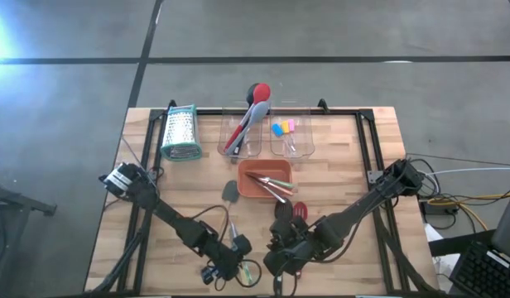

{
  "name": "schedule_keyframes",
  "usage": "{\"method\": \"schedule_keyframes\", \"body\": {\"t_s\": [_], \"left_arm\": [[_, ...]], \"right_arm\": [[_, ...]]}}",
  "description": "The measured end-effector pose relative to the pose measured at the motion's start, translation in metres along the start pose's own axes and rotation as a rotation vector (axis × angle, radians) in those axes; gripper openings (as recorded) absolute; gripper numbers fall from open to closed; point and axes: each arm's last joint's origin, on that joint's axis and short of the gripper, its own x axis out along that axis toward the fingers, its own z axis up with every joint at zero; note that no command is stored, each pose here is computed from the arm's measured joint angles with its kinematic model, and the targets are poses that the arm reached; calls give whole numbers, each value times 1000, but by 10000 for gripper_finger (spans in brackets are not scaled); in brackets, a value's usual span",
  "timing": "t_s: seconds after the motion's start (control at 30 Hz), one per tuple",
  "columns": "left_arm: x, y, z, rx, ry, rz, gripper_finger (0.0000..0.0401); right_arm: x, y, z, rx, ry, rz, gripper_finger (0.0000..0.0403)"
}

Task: Pick & Place Kitchen Items
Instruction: Put the yellow knife into the orange bin

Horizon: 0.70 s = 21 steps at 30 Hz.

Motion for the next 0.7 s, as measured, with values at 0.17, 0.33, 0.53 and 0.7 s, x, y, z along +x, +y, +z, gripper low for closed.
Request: {"method": "schedule_keyframes", "body": {"t_s": [0.17,0.33,0.53,0.7], "left_arm": [[0,1,1,1,-16,2,171],[1,0,-1,2,-8,0,161],[1,1,-3,3,-12,13,156],[3,5,-3,-12,-14,41,156]], "right_arm": [[0,1,0,4,-1,11,84],[0,2,0,3,18,23,89],[0,2,0,1,19,23,95],[-1,2,1,-5,19,24,92]]}}
